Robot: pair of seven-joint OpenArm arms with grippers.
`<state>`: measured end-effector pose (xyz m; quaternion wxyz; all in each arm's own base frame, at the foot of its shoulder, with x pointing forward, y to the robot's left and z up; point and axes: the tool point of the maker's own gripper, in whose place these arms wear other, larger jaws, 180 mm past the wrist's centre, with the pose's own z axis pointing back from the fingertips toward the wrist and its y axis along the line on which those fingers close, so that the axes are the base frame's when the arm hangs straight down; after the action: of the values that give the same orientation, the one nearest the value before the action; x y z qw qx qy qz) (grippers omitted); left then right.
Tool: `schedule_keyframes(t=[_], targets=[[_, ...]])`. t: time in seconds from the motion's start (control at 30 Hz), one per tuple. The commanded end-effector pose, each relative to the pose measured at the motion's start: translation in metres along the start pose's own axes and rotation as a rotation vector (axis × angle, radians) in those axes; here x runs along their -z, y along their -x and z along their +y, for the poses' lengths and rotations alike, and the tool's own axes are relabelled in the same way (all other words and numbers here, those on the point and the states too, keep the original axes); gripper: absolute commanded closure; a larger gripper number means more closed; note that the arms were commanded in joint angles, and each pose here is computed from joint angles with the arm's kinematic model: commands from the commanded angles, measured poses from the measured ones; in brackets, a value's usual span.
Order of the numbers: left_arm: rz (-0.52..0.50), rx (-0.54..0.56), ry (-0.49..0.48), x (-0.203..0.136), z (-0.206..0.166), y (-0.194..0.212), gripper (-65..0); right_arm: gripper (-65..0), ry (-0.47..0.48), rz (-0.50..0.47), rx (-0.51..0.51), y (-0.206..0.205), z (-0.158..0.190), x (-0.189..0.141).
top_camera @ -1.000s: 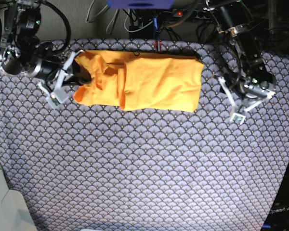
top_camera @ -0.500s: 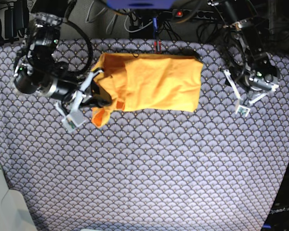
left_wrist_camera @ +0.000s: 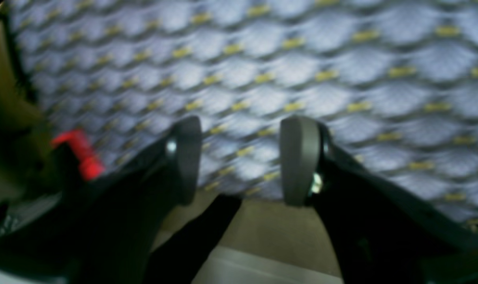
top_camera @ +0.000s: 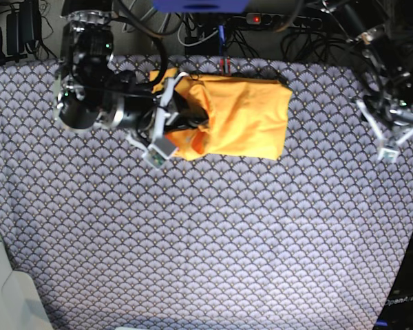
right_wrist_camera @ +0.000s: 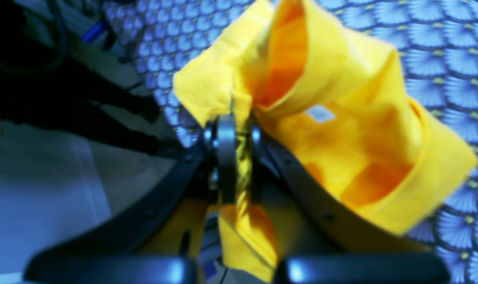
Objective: Fold the T-shirt properly
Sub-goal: 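Fold the held strip end over onto the strip's middle with the right gripper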
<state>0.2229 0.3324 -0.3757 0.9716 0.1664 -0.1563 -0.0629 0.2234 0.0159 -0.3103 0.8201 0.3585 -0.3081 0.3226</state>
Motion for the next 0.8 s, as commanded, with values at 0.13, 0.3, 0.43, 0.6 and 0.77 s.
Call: schedule_keyframes(t=[0.13, 0.3, 0.43, 0.6, 0.77], targets=[[0.011, -0.069, -0.094, -0.011, 0.045, 0.015, -31.2, 0.0, -0.065, -0.086, -0.072, -0.03, 0.018, 0.007], [0.048, -0.073, -0.103, -0.011, 0.047, 0.035, -31.2, 0.0, -0.111, -0.098, -0.071, -0.038, 0.018, 0.021], [0.068, -0.068, -0.098, -0.01, 0.044, 0.044, -31.2, 0.0, -0.121, -0.095, -0.039, -0.039, 0.008, 0.03], [0.039, -0.059, -0.091, -0.007, 0.04, 0.046, -31.2, 0.0, -0.156, -0.116, -0.058, -0.054, 0.018, 0.039], [0.04, -0.057, -0.086, -0.005, 0.038, 0.048, -31.2, 0.0, -0.199, -0.134, -0.075, -0.064, 0.034, 0.047]])
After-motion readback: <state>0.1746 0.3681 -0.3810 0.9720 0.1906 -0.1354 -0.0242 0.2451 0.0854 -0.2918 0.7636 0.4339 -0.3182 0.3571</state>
